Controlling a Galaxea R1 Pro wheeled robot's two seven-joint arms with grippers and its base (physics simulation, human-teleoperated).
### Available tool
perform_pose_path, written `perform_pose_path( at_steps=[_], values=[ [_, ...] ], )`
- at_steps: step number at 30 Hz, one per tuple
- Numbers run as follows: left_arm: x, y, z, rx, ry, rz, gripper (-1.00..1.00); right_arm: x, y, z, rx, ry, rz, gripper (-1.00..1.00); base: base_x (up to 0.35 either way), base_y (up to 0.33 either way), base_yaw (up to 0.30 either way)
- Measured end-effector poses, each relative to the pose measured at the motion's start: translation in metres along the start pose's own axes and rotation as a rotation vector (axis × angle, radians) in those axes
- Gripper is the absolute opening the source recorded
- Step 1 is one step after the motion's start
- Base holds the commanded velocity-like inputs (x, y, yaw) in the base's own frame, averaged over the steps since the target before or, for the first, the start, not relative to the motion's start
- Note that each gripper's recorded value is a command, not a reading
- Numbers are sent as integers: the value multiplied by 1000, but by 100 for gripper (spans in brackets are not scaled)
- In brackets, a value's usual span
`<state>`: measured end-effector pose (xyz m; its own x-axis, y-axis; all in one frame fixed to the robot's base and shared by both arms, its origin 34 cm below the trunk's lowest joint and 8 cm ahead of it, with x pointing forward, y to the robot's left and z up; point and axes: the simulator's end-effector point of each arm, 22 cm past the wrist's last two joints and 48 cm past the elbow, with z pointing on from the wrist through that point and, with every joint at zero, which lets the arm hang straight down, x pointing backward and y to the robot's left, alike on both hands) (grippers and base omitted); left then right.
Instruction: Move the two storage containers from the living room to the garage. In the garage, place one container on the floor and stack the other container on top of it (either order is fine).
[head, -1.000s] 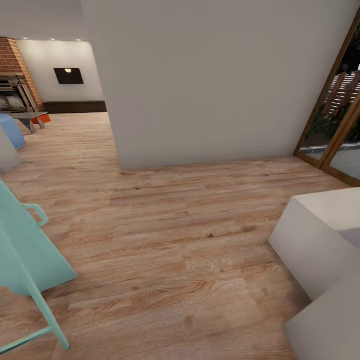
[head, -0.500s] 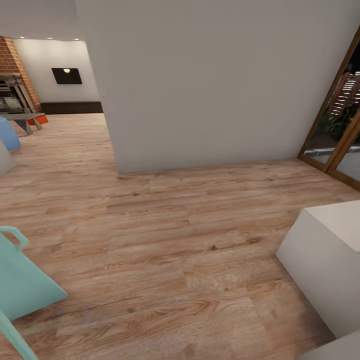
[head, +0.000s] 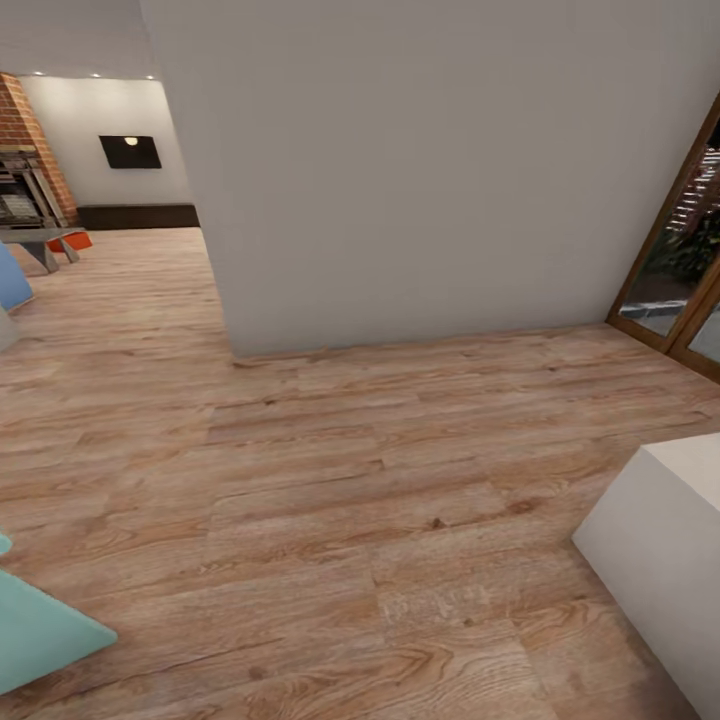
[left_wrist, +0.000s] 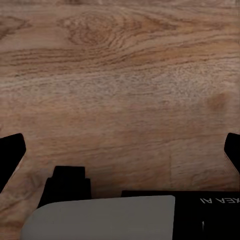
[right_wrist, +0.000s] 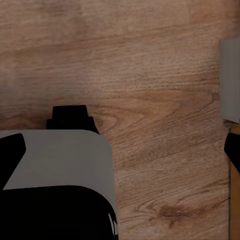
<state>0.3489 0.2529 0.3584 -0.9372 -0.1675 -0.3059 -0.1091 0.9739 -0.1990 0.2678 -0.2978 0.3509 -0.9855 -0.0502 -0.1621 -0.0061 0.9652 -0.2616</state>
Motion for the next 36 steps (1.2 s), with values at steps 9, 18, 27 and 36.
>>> perform_pose_path(
  at_steps=[9, 18, 27, 36],
  values=[
    [0, 0, 0, 0, 0, 0, 100, 0, 0, 0, 0, 0, 0, 100, 341, 96, 0],
    [0, -1, 0, 1, 0, 0, 100, 0, 0, 0, 0, 0, 0, 100, 341, 96, 0],
    [0, -1, 0, 1, 0, 0, 100, 0, 0, 0, 0, 0, 0, 100, 341, 78, 0],
    [0, -1, 0, 1, 0, 0, 100, 0, 0, 0, 0, 0, 0, 100, 341, 74, 0]
  ],
)
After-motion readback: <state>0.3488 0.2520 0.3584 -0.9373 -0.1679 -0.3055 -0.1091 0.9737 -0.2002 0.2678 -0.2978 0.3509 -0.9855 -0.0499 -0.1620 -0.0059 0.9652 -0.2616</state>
